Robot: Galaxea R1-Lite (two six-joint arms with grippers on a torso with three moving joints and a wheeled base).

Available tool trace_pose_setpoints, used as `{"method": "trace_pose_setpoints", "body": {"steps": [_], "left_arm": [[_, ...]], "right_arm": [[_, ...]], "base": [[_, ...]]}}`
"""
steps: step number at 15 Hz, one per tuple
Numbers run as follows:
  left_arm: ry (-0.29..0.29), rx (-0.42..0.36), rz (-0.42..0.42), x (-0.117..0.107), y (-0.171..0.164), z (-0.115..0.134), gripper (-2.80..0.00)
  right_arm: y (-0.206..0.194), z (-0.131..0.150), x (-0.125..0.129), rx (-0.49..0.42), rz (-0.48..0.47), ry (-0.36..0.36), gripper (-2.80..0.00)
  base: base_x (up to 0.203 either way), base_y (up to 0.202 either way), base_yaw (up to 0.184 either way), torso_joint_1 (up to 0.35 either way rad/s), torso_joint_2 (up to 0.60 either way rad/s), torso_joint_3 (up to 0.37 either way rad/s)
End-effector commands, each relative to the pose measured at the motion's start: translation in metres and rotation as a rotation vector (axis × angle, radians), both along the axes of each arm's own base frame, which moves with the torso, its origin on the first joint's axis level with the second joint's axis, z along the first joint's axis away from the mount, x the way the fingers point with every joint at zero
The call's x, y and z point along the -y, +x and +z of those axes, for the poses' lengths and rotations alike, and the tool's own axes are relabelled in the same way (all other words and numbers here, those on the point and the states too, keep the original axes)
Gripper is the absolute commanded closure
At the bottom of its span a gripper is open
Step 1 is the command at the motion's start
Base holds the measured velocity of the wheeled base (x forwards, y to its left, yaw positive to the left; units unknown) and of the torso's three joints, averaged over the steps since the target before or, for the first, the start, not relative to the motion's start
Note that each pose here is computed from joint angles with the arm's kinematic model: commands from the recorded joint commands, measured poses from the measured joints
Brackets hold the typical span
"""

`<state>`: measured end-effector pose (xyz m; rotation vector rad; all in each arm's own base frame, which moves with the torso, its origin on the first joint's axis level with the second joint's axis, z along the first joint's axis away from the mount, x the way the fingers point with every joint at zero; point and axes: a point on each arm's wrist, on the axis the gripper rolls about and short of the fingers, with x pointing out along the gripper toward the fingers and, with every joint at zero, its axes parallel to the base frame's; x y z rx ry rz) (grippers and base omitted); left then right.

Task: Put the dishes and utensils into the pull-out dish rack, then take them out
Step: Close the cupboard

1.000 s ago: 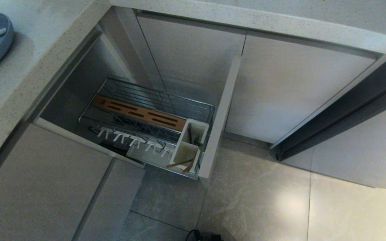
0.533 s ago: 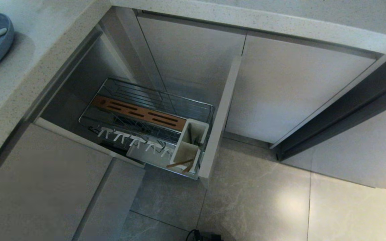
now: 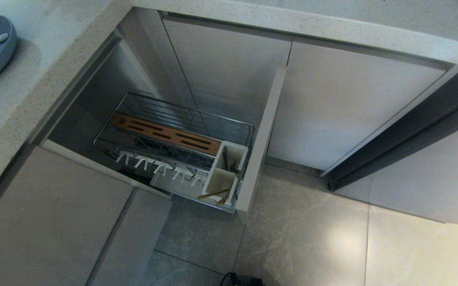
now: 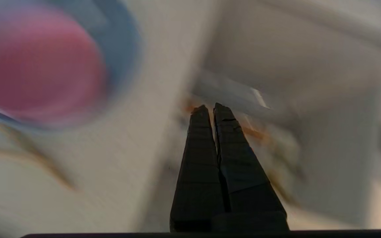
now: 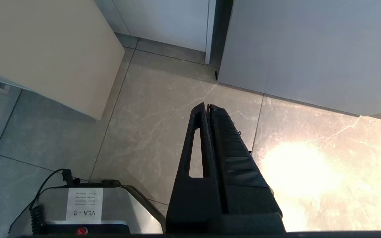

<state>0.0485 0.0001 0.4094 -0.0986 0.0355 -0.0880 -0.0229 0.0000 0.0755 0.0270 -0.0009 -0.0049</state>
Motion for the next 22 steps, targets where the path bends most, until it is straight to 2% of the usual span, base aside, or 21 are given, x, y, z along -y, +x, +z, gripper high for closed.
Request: {"method": "trace_pose_setpoints", "body": {"steps": [1, 4, 7, 13, 18, 22], "left_arm": [[-0.020, -0.153, -0.119, 0.006, 0.015, -0.015, 0.00], [-0.021, -0.291, -0.252, 0.019, 0.038, -0.029, 0.00], [-0.022, -0.373, -0.369, 0.037, 0.070, -0.033, 0.00], [-0.217, -0.467, -0.589, 0.075, 0.119, -0.017, 0.00], [-0.274, -0.538, -0.766, 0.097, 0.150, -0.018, 0.00], [-0.271, -0.560, -0.842, 0.116, 0.169, -0.026, 0.00]], "right_arm": [[0.000, 0.000, 0.000, 0.001, 0.000, -0.001, 0.00], [0.000, 0.000, 0.000, 0.001, 0.000, 0.000, 0.00], [0.000, 0.000, 0.000, 0.001, 0.000, -0.001, 0.00], [0.000, 0.000, 0.000, 0.001, 0.000, 0.000, 0.00], [0.000, 0.000, 0.000, 0.001, 0.000, 0.001, 0.00], [0.000, 0.000, 0.000, 0.001, 0.000, 0.001, 0.00]], "base": [[0.000, 0.000, 0.000, 0.000, 0.00, 0.000], [0.000, 0.000, 0.000, 0.000, 0.00, 0.000], [0.000, 0.000, 0.000, 0.000, 0.00, 0.000], [0.000, 0.000, 0.000, 0.000, 0.00, 0.000], [0.000, 0.000, 0.000, 0.000, 0.00, 0.000], [0.000, 0.000, 0.000, 0.000, 0.00, 0.000]]}}
